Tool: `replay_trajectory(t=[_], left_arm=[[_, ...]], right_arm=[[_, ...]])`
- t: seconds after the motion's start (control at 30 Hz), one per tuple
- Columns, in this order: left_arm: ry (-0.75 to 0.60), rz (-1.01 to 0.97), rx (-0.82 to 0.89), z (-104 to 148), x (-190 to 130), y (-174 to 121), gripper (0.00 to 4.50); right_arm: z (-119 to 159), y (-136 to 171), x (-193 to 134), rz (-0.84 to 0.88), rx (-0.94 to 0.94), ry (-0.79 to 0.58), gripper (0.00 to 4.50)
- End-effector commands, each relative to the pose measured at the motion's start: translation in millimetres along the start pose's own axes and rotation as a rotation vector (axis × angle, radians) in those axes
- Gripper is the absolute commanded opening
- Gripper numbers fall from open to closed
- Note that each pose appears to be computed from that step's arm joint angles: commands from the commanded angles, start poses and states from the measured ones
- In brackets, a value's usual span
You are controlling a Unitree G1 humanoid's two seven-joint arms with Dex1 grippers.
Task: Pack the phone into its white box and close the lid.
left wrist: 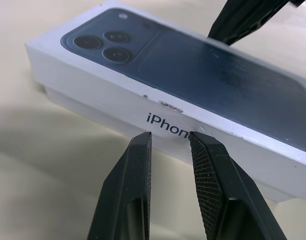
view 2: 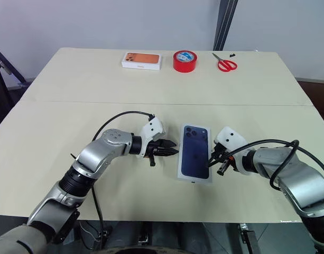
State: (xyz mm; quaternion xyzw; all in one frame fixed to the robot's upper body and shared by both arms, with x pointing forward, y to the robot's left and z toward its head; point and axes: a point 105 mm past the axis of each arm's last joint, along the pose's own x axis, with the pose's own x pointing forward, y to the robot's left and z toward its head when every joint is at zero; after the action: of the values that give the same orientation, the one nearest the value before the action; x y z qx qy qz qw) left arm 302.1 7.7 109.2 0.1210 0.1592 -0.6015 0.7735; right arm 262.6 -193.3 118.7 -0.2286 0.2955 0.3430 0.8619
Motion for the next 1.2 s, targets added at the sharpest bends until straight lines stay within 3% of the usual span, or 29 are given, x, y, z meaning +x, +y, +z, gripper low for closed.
replay_trajectory(t=[0.03,0.83,0.97,1.1,1.2], left_arm=[[-0.022,-0.007,0.021,6.5,0.7,-2.8,1.27],[0.004,0.077,-0.009,-7.0,-7.5,15.7,1.27],[-0.09,0.124,-0.041,12.2,-15.5,28.1,1.27],[-0.228,0.146,-0.073,47.4,-20.1,36.9,1.27],[-0.24,0.13,-0.051,59.2,-11.7,34.4,1.27]], right_arm=[[13.3,4.4,-5.9,0.013,-0.036,-0.051,0.04],[13.1,4.9,-9.3,0.019,-0.065,-0.04,0.04],[13.5,4.7,-9.9,0.019,-0.068,-0.039,0.04],[13.3,4.2,-10.5,0.018,-0.069,-0.037,0.04],[12.7,3.3,-10.6,0.018,-0.067,-0.035,0.04]])
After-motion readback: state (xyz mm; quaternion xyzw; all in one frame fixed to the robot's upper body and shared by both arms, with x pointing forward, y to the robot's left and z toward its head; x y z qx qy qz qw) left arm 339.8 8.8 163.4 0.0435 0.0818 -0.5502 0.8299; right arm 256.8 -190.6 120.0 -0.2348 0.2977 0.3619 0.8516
